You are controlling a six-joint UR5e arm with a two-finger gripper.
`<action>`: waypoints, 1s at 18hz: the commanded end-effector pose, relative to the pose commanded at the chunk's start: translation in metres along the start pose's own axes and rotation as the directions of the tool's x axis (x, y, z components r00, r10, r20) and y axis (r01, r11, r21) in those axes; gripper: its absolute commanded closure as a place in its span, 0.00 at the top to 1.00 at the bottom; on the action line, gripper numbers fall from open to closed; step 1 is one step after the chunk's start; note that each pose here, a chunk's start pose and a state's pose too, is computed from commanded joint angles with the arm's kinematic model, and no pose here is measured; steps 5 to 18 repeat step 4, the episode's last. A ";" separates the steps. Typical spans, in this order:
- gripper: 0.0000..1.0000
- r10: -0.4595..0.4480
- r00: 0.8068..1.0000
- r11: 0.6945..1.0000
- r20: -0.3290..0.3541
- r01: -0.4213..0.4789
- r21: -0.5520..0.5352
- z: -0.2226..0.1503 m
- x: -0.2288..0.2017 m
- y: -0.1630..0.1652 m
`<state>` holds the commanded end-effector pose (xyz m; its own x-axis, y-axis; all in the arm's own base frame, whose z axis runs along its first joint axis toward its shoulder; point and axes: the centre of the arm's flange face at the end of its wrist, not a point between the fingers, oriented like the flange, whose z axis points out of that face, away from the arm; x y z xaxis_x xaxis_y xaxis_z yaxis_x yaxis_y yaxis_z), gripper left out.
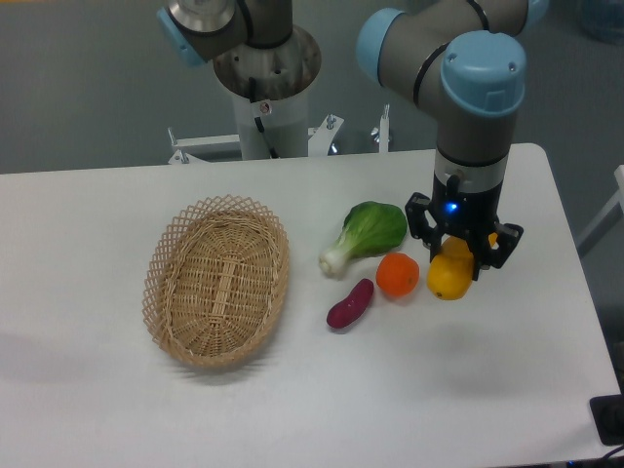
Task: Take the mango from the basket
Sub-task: 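Carry the mango past the orange and hold it above the table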
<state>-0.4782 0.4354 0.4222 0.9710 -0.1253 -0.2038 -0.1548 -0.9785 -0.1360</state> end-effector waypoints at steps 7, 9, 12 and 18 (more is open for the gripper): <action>0.52 -0.001 1.000 1.000 0.003 0.001 0.001 -0.002 -0.001 0.001; 0.52 -0.001 1.000 1.000 0.003 0.001 0.001 -0.002 -0.001 0.001; 0.52 -0.001 1.000 1.000 0.003 0.001 0.001 -0.002 -0.001 0.001; 0.52 -0.001 1.000 1.000 0.003 0.001 0.001 -0.002 -0.001 0.001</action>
